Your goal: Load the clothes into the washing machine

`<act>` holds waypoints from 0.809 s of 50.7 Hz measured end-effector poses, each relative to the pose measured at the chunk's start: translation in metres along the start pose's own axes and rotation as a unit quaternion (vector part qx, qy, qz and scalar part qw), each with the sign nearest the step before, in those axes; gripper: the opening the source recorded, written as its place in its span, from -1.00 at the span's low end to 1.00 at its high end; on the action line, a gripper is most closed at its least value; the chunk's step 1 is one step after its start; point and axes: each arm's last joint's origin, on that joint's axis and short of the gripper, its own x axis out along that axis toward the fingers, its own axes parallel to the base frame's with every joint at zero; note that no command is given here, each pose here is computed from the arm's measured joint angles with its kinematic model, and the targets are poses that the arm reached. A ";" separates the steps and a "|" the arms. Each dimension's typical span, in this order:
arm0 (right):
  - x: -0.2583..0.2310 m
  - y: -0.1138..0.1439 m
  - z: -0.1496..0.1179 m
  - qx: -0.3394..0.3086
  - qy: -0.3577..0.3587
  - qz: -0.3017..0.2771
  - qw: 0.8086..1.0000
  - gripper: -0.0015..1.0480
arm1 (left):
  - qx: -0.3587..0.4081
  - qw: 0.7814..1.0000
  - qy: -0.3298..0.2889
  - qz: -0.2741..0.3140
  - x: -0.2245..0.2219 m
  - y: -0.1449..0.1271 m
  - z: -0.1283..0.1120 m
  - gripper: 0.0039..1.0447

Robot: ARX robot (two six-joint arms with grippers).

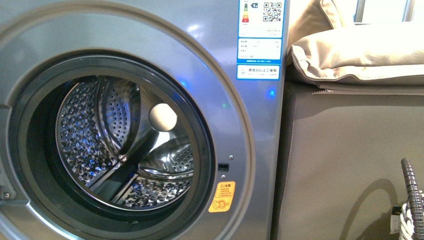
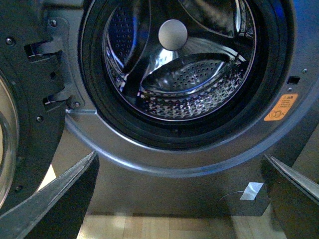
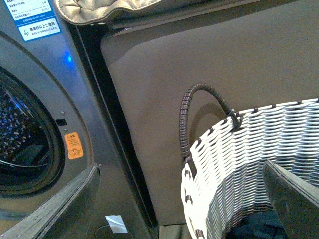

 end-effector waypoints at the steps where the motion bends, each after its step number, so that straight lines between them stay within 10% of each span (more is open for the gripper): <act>1: 0.001 -0.001 0.001 0.000 -0.001 0.001 1.000 0.85 | 0.000 1.000 0.000 0.000 0.000 0.000 0.000 0.88; 27: 0.058 -0.063 0.068 -0.039 0.002 0.003 0.999 0.85 | 0.000 1.000 0.000 0.000 0.000 0.000 0.000 0.88; 41: 0.118 -0.116 0.036 0.063 0.166 -0.069 0.982 0.85 | 0.000 1.000 0.000 0.000 0.000 0.000 0.000 0.88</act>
